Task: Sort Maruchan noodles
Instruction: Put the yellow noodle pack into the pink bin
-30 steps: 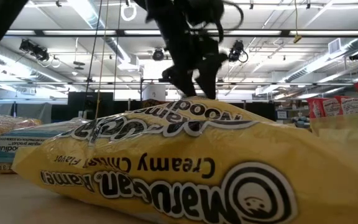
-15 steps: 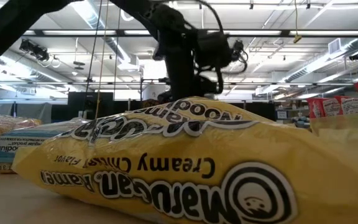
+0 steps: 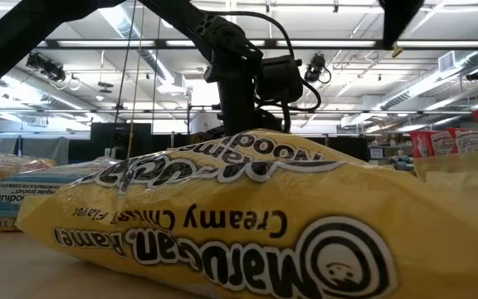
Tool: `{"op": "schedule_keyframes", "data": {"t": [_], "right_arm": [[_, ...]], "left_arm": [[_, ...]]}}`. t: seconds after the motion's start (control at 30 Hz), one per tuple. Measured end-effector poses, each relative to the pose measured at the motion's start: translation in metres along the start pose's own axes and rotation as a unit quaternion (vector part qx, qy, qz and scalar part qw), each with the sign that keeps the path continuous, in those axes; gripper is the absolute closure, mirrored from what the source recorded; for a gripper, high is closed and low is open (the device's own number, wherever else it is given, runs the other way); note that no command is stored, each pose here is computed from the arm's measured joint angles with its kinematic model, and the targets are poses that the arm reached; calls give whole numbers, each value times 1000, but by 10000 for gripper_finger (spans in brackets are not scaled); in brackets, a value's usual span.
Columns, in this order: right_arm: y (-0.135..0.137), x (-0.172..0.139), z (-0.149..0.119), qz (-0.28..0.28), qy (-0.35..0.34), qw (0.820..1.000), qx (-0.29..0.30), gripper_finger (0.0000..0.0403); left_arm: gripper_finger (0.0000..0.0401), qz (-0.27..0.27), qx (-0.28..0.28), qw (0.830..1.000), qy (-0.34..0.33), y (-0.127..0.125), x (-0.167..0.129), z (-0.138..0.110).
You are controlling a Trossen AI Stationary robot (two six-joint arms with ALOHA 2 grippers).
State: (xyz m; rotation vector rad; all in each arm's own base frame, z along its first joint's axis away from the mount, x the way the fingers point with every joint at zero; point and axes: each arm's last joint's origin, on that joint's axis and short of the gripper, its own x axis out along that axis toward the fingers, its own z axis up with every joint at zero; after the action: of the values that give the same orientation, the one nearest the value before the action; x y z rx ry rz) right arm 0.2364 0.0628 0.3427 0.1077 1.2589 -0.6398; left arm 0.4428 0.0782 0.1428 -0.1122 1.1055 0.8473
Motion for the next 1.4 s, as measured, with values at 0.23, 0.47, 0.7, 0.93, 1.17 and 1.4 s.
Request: {"op": "schedule_keyframes", "data": {"t": [0.23, 0.47, 0.7, 0.93, 1.17, 1.4], "right_arm": [[7, 16, 2, -2, 8, 1000, -14, 275], [-12, 17, -10, -9, 17, 1000, 15, 275], [-33, -2, -15, 6, -63, 996, 61, 275], [-27, -10, -6, 48, -138, 989, -6, 275], [-35, -15, -15, 138, -234, 962, 20, 277], [-58, -2, -47, 177, -271, 944, 67, 279]], "left_arm": [[124, 16, 11, 1000, 23, 4, -6, 0], [114, 2, -18, 999, 26, 14, -18, 17], [113, 36, -9, 999, 17, 24, -29, 30], [115, 37, -10, 996, 85, 33, 0, 21], [115, 33, 5, 996, 81, 23, 9, 18], [136, 27, 26, 997, 72, 9, 12, 14]]}}
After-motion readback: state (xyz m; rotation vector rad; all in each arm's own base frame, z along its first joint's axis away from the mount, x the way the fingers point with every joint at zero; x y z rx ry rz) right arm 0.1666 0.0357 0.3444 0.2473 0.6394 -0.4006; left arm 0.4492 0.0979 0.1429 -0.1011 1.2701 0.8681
